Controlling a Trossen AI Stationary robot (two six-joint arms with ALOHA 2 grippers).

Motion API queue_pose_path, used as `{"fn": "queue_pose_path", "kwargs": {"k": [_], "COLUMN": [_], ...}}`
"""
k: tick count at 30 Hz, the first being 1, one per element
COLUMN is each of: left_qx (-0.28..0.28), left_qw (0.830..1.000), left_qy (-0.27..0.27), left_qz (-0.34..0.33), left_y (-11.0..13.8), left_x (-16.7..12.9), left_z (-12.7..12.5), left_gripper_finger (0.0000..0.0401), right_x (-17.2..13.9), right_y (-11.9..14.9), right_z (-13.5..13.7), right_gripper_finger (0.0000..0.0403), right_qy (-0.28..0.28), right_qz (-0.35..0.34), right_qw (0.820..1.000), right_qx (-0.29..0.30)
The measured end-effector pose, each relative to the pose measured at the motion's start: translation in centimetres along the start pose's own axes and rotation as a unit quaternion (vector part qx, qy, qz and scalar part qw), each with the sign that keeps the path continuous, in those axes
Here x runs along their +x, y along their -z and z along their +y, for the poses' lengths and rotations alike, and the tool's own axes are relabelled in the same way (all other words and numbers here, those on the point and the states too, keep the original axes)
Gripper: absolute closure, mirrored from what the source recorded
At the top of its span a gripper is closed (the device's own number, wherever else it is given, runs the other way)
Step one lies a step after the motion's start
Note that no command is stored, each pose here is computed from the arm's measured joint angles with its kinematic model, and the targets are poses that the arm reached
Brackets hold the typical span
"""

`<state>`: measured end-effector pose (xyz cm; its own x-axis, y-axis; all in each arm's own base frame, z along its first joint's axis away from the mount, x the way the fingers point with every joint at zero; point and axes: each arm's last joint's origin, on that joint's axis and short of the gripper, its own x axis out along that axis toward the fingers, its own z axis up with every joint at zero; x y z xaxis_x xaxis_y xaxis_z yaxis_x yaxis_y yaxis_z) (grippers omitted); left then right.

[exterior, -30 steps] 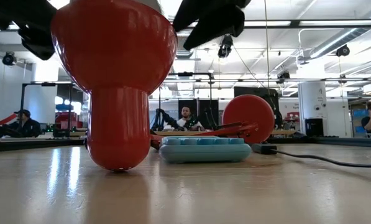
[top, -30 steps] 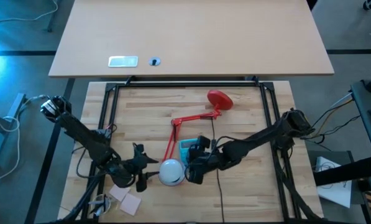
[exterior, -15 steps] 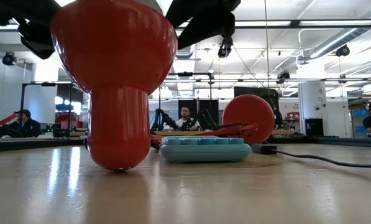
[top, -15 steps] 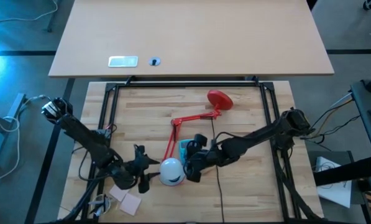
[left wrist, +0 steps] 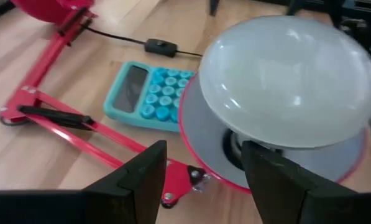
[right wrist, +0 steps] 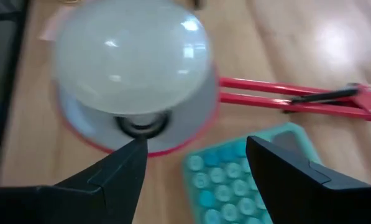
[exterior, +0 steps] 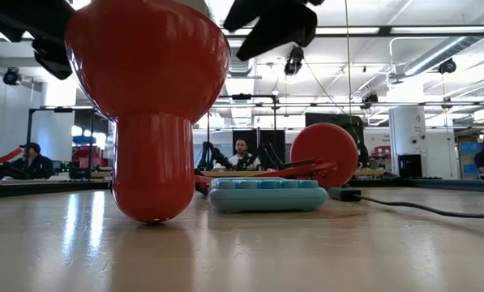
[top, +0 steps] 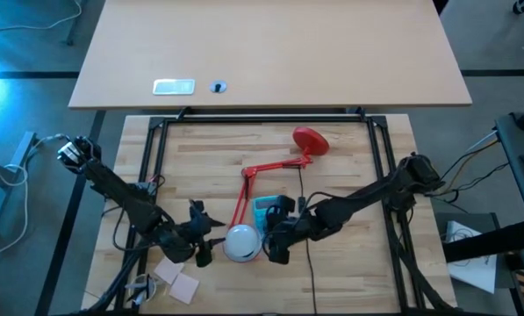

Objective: Screw lightbulb
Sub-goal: Insert the lightbulb into the orange desk lamp

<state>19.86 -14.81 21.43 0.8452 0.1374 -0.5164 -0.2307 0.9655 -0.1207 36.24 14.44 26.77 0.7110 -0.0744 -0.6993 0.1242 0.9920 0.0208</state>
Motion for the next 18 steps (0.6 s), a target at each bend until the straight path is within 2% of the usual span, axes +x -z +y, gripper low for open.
{"fn": "queue_pose_path", "kwargs": {"k": [4, 9, 13, 18], "left_qx": [0.0, -0.001, -0.008, 0.002], "left_qw": [0.999, 0.999, 1.0, 1.0], "left_qy": [0.031, 0.046, 0.017, -0.004], "left_qz": [0.014, 0.013, -0.013, -0.011], "left_y": [0.1, 0.0, -0.4, -0.7], "left_x": [-0.5, -1.0, -1.0, -0.4], "left_z": [-0.6, -1.4, -1.2, -0.5], "left_gripper_finger": [0.0202, 0.0202, 0.0202, 0.0202], "right_x": [0.3, 1.0, 1.4, 1.2], "right_y": [-0.3, -0.9, -0.9, -0.7], "right_z": [-1.2, -1.9, -1.9, -1.4], "right_gripper_finger": [0.0139, 0.0134, 0.0131, 0.0135], "right_qy": [0.043, 0.047, 0.042, 0.033], "right_qz": [-0.007, -0.023, -0.021, -0.017], "right_qw": [0.999, 0.998, 0.999, 0.999], "right_qx": [0.011, 0.019, 0.016, 0.014]}}
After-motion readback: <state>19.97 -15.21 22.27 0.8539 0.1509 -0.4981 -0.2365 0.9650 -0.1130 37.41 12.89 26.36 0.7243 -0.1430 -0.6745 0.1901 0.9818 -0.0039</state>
